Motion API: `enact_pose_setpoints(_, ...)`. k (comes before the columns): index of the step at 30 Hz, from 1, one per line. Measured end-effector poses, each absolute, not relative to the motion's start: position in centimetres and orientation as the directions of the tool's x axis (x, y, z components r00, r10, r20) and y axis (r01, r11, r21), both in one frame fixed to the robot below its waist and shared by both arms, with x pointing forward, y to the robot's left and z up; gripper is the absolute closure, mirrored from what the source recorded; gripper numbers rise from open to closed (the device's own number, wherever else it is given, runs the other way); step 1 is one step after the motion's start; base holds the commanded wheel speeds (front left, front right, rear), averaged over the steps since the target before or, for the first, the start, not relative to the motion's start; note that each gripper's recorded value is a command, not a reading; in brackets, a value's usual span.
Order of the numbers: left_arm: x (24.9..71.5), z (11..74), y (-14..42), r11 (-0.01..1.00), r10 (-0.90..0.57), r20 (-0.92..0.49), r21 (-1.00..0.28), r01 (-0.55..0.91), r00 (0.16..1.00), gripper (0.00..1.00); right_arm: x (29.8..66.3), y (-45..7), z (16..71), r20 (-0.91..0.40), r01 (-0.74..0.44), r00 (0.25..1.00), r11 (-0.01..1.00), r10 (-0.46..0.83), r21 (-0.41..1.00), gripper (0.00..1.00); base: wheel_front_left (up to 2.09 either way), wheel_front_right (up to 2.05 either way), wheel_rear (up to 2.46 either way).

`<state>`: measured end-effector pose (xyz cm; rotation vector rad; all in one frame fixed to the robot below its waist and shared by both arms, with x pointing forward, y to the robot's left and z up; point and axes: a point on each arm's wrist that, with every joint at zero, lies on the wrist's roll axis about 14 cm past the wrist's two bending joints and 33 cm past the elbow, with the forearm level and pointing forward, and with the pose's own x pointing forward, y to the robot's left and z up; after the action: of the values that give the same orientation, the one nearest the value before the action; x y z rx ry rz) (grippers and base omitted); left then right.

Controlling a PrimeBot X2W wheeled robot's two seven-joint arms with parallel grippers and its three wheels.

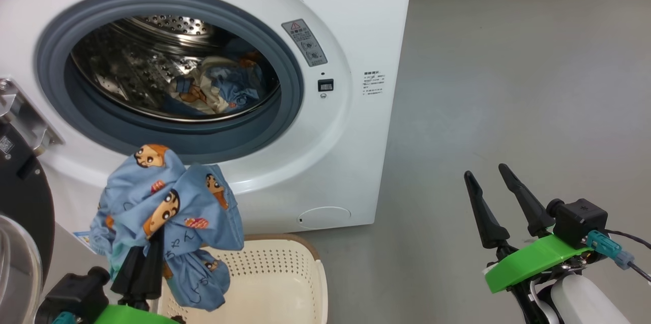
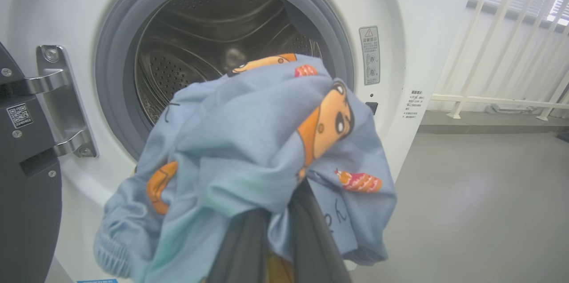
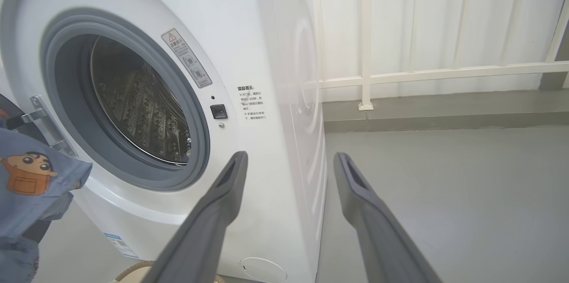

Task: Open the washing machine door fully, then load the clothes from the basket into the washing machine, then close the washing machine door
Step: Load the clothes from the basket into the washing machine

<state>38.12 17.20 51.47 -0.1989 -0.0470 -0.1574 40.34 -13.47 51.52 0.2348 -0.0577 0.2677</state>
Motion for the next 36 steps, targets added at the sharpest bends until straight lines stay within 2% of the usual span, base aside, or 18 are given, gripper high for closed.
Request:
enact_pose_setpoints(11, 41.7, 52.2, 16.5, 0.964, -0.177, 0.07, -0.19, 0.188, 0.982, 1.0, 40.3, -13.9, 50.4, 0.058, -0.248, 0.969, 0.941, 0.242, 0.231, 0.0, 0.0, 0.0, 0.0)
enact_pose_setpoints(17, 45.7, 52.6, 16.0, 0.956, -0.21, 0.071, -0.195, 0.22, 0.975, 1.0, 40.8, -14.2, 49.6, 0.038, -0.234, 0.972, 0.944, 0.231, 0.233, 0.0, 0.0, 0.0, 0.0)
enact_pose_setpoints(28, 53.5, 49.8, 16.0, 0.961, -0.209, -0.019, -0.191, 0.202, 0.978, 1.0, 42.7, -14.6, 48.6, 0.021, -0.217, 0.976, 0.953, 0.218, 0.211, 0.0, 0.0, 0.0, 0.0)
enact_pose_setpoints(36, 58.7, 48.2, 16.3, 0.971, -0.201, -0.063, -0.142, 0.191, 0.977, 1.0, 44.1, -15.1, 47.4, 0.0, -0.192, 0.981, 0.958, 0.196, 0.212, 0.0, 0.0, 0.0, 0.0)
